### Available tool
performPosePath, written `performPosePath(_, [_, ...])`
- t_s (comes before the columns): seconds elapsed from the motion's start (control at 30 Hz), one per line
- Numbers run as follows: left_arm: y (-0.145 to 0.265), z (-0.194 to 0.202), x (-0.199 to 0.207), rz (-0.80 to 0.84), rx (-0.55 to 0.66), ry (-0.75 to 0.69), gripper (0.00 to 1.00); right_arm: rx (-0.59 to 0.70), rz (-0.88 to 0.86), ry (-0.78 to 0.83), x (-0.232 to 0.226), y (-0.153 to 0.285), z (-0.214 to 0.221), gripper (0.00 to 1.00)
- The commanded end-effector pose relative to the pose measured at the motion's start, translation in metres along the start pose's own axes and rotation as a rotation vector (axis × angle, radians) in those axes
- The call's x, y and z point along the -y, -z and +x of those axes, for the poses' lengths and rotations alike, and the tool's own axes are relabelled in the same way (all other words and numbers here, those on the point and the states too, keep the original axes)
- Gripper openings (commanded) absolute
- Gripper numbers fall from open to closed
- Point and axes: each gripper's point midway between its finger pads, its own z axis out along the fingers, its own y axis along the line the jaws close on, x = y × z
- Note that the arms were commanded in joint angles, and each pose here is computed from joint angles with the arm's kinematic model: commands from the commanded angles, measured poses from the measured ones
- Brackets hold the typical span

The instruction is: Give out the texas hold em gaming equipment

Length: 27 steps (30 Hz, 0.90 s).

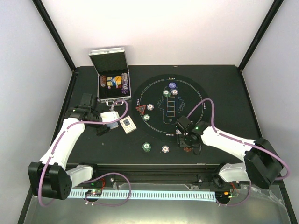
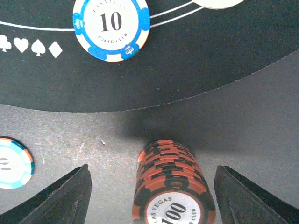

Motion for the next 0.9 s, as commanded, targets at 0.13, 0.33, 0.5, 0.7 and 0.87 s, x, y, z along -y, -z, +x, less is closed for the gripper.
performPosePath(0.13, [0.009, -0.007, -0.005, -0.035, 0.034, -0.017, 0.02, 0.023, 0.042, -0.018, 0.01, -0.003, 0.001, 0.67])
performPosePath(0.33, [0.009, -0.007, -0.005, -0.035, 0.033, -0.018, 0.02, 0.024, 0.053, -0.014, 0.013, -0.004, 0.003, 0.56])
performPosePath(0.5, [0.009, -0.007, -0.005, -0.035, 0.033, -0.018, 0.02, 0.026, 0.066, -0.009, 0.015, -0.003, 0.003, 0.48])
performPosePath(0.7, [0.009, -0.007, -0.005, -0.036, 0.032, -0.02, 0.01, 0.043, 0.083, -0.004, 0.017, 0.005, -0.003, 0.36])
performPosePath(0.87, [0.008, -0.007, -0.005, -0.034, 0.032, -0.019, 0.02, 0.066, 0.076, -0.003, 0.015, 0.018, -0.01, 0.28])
